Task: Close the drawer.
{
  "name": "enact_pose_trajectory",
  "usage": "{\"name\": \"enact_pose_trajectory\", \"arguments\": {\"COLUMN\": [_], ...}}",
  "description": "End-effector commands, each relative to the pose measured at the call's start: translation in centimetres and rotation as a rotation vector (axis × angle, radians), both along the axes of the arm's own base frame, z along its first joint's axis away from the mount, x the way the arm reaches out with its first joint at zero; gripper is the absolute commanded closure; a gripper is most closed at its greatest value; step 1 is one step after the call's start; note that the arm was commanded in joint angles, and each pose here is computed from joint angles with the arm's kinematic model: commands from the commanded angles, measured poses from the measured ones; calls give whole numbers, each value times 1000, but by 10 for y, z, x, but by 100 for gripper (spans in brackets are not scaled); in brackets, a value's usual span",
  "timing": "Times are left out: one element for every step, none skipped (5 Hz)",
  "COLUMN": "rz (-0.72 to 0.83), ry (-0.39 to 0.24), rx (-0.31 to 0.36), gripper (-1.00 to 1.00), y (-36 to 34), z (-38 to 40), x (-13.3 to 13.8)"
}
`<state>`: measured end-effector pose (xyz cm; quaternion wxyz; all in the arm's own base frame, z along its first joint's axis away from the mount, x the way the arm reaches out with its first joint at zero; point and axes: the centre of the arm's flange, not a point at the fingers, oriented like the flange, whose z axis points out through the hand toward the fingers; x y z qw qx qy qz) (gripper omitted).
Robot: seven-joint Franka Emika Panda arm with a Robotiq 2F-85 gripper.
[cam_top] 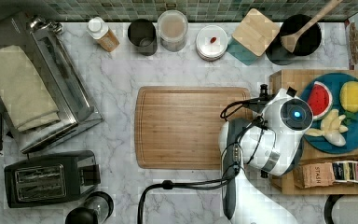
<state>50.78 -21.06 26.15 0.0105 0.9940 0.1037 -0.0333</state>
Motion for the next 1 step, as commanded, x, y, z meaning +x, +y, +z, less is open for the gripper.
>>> {"name": "enact_pose_trajectory", "arguments": {"rz": [-137], "ry": [-169], "rx": [-119], "gripper": [100], "y": [-139], "z": [85], "x": [-20]}}
